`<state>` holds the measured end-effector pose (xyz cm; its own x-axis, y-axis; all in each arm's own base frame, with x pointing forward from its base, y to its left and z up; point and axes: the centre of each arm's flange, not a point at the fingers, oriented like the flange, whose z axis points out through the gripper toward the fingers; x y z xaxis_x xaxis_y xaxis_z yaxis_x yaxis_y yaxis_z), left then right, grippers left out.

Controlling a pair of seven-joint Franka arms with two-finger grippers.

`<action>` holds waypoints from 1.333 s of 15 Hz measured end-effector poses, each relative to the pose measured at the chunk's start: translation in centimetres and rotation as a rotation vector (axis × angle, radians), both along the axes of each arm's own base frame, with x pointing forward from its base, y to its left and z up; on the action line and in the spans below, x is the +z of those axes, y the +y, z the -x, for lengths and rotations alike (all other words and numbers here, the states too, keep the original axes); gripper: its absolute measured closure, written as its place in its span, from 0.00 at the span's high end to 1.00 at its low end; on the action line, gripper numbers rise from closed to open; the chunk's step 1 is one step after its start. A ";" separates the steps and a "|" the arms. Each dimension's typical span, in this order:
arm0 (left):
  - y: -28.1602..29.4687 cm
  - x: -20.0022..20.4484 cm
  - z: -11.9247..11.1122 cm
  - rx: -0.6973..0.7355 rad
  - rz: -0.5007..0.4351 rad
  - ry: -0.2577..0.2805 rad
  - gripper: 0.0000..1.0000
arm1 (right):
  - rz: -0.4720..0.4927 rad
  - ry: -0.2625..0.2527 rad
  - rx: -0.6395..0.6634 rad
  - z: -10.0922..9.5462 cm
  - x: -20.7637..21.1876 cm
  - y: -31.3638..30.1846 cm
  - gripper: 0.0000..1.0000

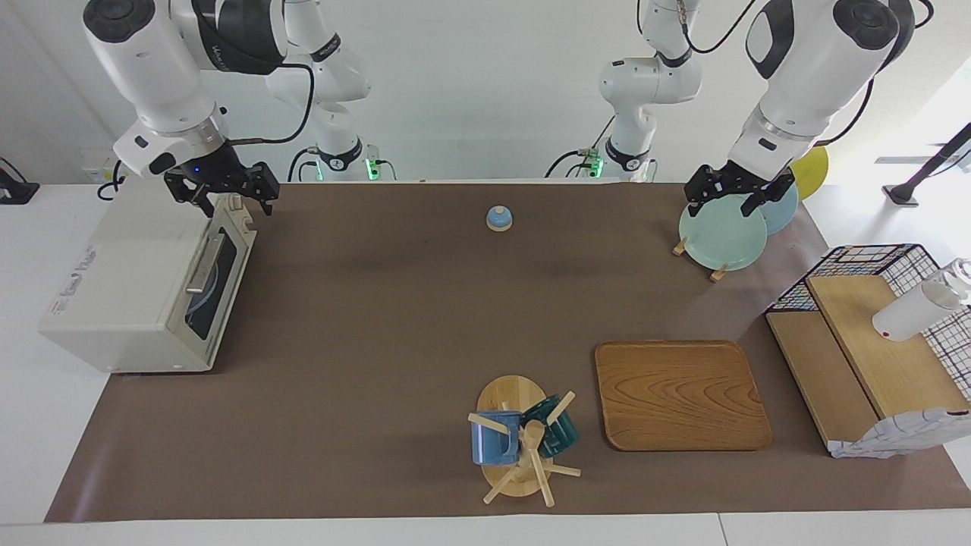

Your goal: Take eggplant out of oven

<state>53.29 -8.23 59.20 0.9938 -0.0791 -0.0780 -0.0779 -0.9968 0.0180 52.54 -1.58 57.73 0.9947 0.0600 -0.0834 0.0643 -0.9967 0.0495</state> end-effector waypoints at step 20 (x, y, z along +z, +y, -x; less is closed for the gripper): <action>0.0 0.0 0.0 0.000 0.000 0.000 1.00 | 0.023 -0.041 -0.043 -0.7 -7.1 -4.5 0.01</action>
<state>53.29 -8.23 59.20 0.9938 -0.0790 -0.0780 -0.0779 -0.9968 0.0180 53.20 -6.12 50.62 0.9989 0.0155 -0.0433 0.0187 -0.9970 0.0745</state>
